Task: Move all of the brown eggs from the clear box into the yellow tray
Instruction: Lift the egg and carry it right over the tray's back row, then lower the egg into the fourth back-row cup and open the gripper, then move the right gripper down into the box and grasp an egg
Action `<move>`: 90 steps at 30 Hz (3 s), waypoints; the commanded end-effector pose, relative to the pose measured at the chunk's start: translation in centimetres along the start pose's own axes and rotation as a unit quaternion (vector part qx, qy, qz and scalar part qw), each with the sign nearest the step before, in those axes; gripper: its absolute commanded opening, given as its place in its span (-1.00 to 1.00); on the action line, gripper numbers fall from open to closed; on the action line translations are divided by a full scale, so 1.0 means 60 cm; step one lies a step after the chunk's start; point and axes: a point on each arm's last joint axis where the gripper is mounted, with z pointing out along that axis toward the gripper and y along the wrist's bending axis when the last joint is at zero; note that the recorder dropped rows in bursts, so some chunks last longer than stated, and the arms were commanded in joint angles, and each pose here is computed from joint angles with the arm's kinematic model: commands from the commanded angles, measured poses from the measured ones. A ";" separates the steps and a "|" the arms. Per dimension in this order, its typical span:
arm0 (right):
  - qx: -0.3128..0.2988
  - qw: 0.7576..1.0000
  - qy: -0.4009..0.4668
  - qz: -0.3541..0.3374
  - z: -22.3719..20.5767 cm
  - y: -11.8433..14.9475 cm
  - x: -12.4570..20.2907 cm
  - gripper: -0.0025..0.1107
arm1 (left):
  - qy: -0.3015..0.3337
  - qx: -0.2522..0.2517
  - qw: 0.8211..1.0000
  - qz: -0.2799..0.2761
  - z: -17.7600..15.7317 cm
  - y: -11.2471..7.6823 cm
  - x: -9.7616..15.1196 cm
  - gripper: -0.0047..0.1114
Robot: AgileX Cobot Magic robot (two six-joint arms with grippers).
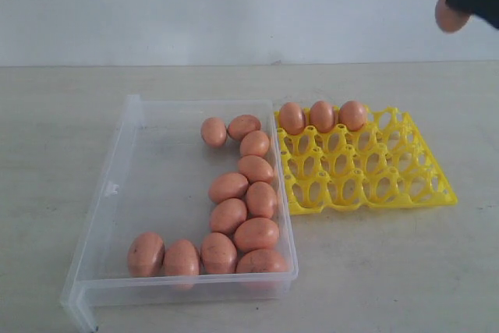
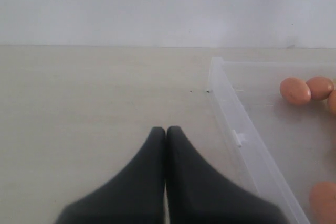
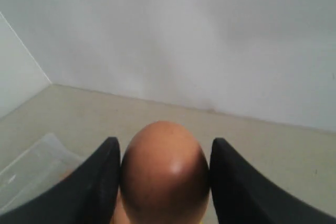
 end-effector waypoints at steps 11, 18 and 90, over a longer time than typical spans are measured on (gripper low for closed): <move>-0.062 0.994 0.091 0.023 0.111 -0.011 0.151 -0.96 | -0.002 0.003 1.000 -0.001 0.000 -0.001 0.001 -0.99; 0.004 0.989 0.149 -0.011 0.124 -0.022 0.171 -0.96 | -0.002 0.003 1.000 -0.001 0.000 -0.001 0.001 -0.99; 0.276 0.821 0.282 -0.413 0.270 0.515 -0.016 -0.96 | -0.002 0.003 1.000 -0.001 0.000 -0.001 0.001 -0.99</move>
